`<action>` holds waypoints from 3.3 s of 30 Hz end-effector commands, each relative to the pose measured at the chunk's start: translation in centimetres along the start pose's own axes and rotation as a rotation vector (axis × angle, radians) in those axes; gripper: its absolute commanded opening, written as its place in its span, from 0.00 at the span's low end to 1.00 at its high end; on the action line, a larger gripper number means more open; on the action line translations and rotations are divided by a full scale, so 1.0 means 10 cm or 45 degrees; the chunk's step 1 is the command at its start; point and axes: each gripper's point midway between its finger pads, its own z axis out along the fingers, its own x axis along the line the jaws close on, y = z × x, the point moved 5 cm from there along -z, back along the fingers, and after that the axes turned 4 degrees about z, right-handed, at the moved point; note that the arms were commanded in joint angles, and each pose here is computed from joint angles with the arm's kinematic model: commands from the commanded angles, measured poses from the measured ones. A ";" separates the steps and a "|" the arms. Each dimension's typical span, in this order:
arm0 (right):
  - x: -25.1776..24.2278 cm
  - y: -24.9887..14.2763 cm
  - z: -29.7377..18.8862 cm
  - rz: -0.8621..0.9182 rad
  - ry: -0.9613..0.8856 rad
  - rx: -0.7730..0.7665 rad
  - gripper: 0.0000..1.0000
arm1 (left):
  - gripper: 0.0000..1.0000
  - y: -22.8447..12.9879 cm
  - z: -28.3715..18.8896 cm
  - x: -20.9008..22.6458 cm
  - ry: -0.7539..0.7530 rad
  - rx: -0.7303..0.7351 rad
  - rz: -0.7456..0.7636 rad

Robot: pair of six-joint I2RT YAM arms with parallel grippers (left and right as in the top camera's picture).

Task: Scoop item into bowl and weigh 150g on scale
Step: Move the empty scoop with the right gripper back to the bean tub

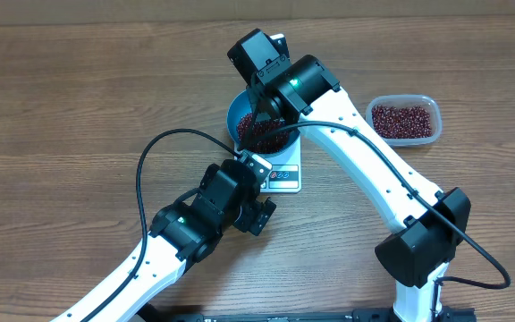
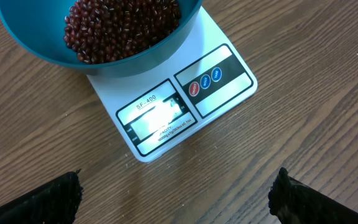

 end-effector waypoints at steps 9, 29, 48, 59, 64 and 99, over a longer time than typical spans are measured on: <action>0.02 0.21 -0.31 -0.028 0.015 -0.172 0.04 | 1.00 -0.04 0.03 0.02 0.017 0.020 -0.007; -0.61 0.43 -1.06 0.175 -0.300 -0.499 0.04 | 1.00 -0.04 0.03 0.02 0.016 0.020 -0.007; -2.27 0.26 -0.65 0.578 -0.588 -0.172 0.04 | 1.00 -0.04 0.03 0.02 0.017 0.020 -0.007; -2.47 -0.10 -0.06 0.552 -0.697 0.078 0.04 | 1.00 -0.04 0.03 0.02 0.016 0.020 -0.007; -2.43 -0.31 0.28 0.525 -0.711 0.143 0.04 | 0.99 -0.04 0.03 0.02 0.017 0.020 -0.007; -2.28 -0.37 0.70 0.475 -0.567 0.129 0.04 | 1.00 -0.04 0.03 0.02 0.016 0.020 -0.007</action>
